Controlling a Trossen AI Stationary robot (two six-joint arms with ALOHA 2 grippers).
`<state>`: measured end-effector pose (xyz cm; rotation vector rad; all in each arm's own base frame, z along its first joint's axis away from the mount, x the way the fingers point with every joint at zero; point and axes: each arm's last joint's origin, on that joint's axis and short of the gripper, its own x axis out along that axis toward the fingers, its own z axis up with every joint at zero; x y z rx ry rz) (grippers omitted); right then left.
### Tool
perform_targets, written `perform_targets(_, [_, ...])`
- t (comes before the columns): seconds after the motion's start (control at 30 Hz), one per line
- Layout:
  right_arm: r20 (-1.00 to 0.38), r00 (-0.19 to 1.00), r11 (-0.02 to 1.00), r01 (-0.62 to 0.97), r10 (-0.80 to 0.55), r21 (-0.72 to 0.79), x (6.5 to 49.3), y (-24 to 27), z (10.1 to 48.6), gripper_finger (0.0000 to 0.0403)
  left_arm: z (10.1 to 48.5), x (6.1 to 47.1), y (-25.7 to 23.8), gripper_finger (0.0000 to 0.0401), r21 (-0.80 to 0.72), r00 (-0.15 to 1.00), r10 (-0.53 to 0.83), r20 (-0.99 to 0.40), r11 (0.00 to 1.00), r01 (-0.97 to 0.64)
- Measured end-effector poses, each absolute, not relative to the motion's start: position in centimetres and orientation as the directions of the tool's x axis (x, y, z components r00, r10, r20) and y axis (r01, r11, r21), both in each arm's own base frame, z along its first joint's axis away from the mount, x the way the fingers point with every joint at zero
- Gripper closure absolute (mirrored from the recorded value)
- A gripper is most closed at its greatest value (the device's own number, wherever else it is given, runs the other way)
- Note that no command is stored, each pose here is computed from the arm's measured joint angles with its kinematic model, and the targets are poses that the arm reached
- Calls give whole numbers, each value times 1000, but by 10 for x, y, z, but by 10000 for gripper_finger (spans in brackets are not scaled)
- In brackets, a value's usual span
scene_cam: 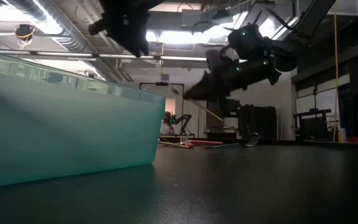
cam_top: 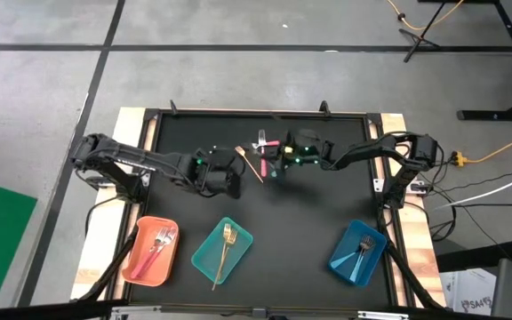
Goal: Sort silverware by color (type)
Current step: Put the gold fork into the green bin
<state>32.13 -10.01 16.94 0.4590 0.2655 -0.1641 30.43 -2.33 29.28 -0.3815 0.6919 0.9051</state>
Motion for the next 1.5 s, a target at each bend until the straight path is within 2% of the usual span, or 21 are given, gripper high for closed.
perform_targets(0.23, [-128,977,871,210,-171,444,325,-103,186,402,302,319,1,297,-181,497,611,-616,504,-844])
perform_targets(0.43, [-74,975,871,221,-211,439,327,-101,193,402,310,328,20,297,-302,543,639,-545,455,-838])
perform_targets(0.67, [-20,969,875,232,-247,425,340,-88,208,403,308,334,33,297,-384,537,661,-524,379,-842])
perform_targets(0.83, [12,972,881,210,-237,424,347,-80,218,403,305,336,34,297,-392,532,661,-530,366,-844])
perform_targets(1.5, [-2,972,880,214,-235,424,347,-81,217,403,306,337,32,297,-387,521,688,-506,359,-849])
